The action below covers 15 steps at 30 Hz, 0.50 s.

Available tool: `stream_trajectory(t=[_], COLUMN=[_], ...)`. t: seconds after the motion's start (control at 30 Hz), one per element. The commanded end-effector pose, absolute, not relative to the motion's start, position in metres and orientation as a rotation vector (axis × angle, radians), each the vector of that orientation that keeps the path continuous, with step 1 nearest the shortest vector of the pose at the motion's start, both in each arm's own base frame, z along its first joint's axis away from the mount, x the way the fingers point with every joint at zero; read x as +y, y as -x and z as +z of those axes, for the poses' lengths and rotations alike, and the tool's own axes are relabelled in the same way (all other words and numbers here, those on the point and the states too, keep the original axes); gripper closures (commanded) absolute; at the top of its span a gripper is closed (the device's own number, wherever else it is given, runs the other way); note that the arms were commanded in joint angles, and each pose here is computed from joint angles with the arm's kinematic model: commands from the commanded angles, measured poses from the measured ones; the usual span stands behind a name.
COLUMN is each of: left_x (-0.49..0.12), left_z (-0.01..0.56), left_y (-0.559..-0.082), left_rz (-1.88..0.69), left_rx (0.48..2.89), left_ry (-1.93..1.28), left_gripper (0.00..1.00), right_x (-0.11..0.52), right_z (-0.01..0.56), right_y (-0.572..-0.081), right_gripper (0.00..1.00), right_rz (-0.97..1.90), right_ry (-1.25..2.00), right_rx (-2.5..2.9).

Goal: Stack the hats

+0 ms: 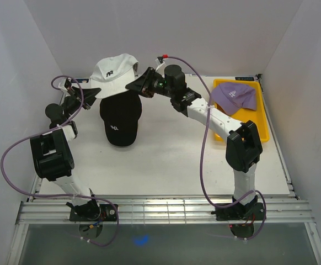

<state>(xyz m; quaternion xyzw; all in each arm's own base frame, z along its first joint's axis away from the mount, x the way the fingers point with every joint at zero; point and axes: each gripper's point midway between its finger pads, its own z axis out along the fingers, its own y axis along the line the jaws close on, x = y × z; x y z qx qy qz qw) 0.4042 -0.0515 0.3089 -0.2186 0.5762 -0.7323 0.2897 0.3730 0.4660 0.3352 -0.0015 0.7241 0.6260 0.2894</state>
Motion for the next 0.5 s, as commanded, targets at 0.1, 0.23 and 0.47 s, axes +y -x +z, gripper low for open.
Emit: stream_trajectory(t=[0.1, 0.23, 0.47], left_x=[-0.072, -0.074, -0.077], left_z=[0.346, 0.345, 0.338], left_y=[-0.377, -0.38, -0.377], left_rz=[-1.959, -1.962, -1.957], left_rx=[1.468, 1.466, 1.476], left_ry=[0.207, 0.203, 0.204], left_gripper=[1.0, 1.0, 1.0], right_x=[0.488, 0.488, 0.485], right_z=[0.373, 0.366, 0.36], right_y=[-0.338, -0.341, -0.339], right_gripper=[0.74, 0.74, 0.75], right_rz=[1.758, 1.745, 1.749], right_ry=[0.246, 0.251, 0.253], right_rx=[1.82, 1.825, 1.829])
